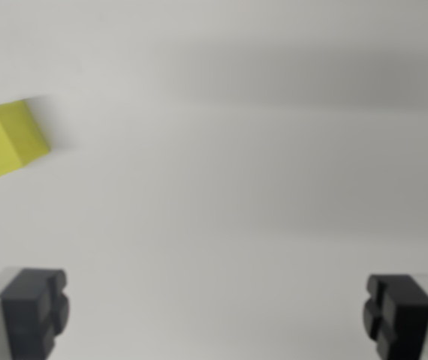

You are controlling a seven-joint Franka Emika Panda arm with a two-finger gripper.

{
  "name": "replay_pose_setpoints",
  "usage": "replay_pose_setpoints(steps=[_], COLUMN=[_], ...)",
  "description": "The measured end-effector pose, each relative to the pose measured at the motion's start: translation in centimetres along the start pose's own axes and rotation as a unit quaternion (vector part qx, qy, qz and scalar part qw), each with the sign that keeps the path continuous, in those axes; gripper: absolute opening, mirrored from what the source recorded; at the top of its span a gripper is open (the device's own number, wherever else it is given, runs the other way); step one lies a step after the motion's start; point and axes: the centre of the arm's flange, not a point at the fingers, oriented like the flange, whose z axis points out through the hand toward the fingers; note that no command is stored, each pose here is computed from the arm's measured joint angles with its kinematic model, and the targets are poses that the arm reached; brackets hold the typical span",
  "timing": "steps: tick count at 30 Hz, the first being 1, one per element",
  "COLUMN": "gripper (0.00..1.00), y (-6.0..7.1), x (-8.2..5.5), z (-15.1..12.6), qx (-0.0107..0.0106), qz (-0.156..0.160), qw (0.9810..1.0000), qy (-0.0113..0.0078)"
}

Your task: Pick yellow cube

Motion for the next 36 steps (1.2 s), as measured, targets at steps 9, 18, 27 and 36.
replay_pose_setpoints(steps=[9,18,27,36], gripper=[1.0,1.0,1.0,1.0], y=[-1.3,-2.7,-4.1,-5.5], x=[-1.6,-3.3,-5.0,-6.7], z=[2.1,4.4,6.6,8.9], qx=[0.001,0.0021,0.0031,0.004], qz=[-0.021,-0.043,-0.065,-0.087], qw=[0.9998,0.9991,0.9979,0.9962], qy=[0.0008,0.0019,0.0028,0.0036])
